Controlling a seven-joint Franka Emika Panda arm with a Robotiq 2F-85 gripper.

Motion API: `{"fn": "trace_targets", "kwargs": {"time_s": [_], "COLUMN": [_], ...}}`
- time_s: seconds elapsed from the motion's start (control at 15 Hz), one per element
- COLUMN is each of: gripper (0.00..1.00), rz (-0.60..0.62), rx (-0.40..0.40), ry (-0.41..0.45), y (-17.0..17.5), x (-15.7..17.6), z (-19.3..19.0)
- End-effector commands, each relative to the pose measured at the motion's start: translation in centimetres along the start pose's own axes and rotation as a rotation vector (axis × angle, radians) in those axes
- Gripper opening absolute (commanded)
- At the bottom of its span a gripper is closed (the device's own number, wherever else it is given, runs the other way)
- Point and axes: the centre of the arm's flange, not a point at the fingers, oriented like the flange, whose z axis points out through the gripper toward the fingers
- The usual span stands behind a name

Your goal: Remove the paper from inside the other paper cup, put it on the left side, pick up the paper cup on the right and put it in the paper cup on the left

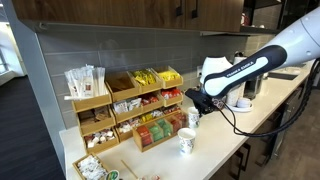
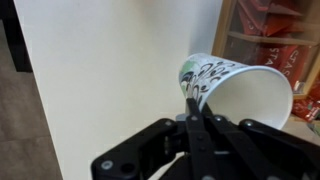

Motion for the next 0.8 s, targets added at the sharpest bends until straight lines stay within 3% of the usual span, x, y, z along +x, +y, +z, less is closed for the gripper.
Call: {"fn": "trace_targets", "kwargs": {"time_s": [0.0,0.4,0.73], "gripper": [0.01,0.01,0.01], "rz": [-0.099,-0.368,-0.641], "rx": [0.07,0.175,0.205], "ry": [0.026,0.007,-0.061], "y": [2.0,3.6,4.4], "x": [0.2,-1.1,-4.1], "z": [-4.6,-10.4,-11.5]}}
